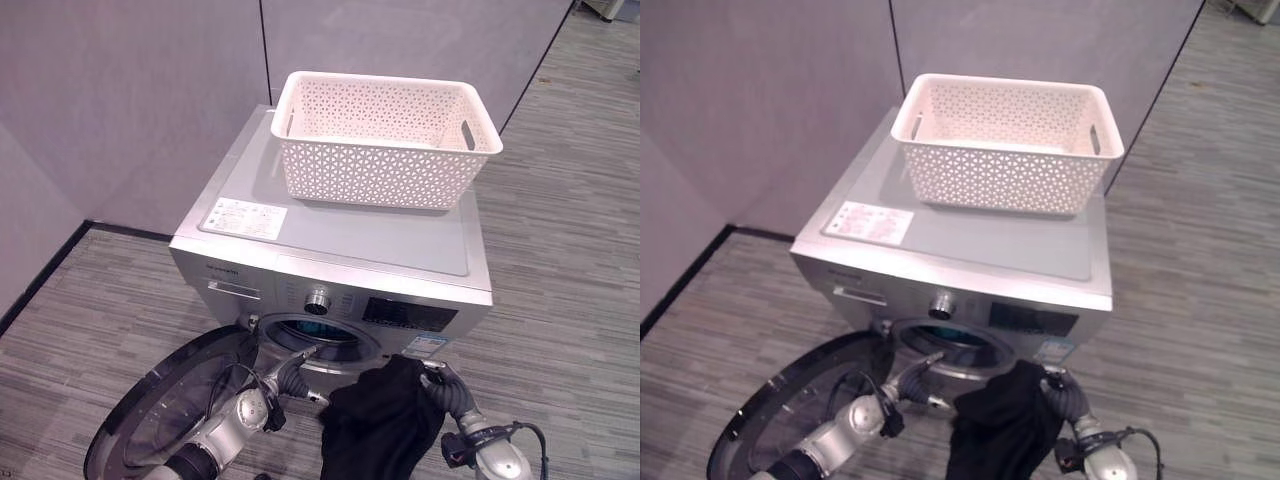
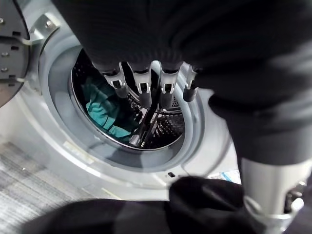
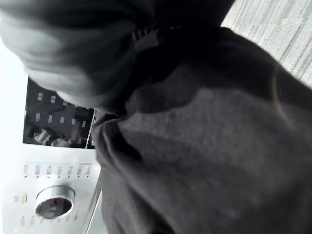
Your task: Grab the laundry basket,head to the washer,open it,put in the laundry and shut it.
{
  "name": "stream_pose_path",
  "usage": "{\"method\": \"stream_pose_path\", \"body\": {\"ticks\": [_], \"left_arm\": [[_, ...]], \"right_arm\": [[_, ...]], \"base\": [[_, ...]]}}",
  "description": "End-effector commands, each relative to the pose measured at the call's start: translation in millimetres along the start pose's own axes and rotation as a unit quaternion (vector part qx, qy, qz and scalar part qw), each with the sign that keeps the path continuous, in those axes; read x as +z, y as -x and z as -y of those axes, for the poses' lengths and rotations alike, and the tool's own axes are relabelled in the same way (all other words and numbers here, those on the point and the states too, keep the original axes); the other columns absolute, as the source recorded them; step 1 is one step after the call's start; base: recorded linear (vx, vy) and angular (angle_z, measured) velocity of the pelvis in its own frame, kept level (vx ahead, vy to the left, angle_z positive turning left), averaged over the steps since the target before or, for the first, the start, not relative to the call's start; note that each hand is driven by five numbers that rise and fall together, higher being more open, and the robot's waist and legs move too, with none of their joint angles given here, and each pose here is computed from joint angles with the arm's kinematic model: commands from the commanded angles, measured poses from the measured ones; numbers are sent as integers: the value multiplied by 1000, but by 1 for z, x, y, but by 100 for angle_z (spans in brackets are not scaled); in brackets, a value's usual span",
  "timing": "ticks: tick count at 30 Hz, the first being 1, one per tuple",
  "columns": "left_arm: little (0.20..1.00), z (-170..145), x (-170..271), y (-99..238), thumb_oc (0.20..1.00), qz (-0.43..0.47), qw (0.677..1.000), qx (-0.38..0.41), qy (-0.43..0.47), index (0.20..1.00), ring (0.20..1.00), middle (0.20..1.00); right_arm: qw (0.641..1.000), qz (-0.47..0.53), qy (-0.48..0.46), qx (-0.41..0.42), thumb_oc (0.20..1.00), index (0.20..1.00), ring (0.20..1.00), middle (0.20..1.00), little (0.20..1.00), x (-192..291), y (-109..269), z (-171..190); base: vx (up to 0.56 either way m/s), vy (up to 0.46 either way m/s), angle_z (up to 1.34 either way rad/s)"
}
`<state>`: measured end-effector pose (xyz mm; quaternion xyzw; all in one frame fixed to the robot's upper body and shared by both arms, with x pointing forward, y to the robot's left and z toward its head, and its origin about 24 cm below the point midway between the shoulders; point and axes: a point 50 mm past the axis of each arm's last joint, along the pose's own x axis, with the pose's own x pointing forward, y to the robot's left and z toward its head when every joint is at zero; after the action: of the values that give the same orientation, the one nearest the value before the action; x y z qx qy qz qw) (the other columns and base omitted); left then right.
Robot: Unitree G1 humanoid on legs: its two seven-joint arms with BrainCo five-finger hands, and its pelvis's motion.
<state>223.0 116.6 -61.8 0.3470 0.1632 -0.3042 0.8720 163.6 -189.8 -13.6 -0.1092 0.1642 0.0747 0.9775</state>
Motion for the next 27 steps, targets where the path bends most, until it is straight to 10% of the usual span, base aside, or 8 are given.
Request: {"method": "stream_pose_path", "body": {"ticks": [1,15,27], "left_arm": [[1000,-12,9,-9,1000,24,999,16,-29,1000,1000,1000],[1000,1,33,-23,1000,61,997,17,-44,1000,1000,1000],[1000,-37,40,-46,1000,11,965,243,-93,1000,1000,1000]], "right_arm": [[991,136,3,11,200,200,200,200,200,51,-9,1],[937,342,-17,64,200,200,200,200,200,159,-53,-48],[892,435,-63,103,200,200,200,200,200,211,-50,-87]], "base": [[0,0,0],[-32,20,13],[-70,-46,7]]}}
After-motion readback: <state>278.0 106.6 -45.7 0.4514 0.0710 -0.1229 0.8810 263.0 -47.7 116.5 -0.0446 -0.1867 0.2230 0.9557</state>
